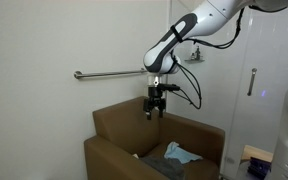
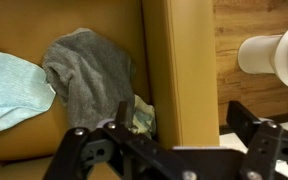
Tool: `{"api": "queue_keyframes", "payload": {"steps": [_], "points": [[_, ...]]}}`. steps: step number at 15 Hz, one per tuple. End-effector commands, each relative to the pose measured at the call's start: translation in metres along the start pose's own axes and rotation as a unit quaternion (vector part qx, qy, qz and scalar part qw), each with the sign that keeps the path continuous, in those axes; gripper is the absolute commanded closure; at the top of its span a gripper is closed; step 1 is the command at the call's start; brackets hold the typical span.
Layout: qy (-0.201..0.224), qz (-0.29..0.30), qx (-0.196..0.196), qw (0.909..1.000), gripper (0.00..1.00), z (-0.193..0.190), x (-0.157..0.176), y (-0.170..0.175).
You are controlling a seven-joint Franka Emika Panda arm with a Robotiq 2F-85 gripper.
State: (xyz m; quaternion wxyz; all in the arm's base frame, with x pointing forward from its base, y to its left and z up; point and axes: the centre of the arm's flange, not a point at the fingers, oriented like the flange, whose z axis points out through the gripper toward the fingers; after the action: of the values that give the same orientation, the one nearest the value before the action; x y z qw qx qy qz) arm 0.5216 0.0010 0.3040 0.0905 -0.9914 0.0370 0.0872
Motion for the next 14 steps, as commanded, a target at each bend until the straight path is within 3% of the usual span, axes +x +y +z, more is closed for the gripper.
{"api": "queue_keyframes", "payload": {"steps": [1,5,11,14], "points": [[0.0,0.0,0.0,1.0,0.0,0.0,0.0,0.0],[0.009,0.013,-0.007,0.9999,0.0,0.037,0.0,0.011],[0.062,0.079,0.002,0.9949,0.0,0.127,-0.023,0.064],[0.071,0.115,0.009,0.9907,0.0,0.165,-0.012,0.088]]}}
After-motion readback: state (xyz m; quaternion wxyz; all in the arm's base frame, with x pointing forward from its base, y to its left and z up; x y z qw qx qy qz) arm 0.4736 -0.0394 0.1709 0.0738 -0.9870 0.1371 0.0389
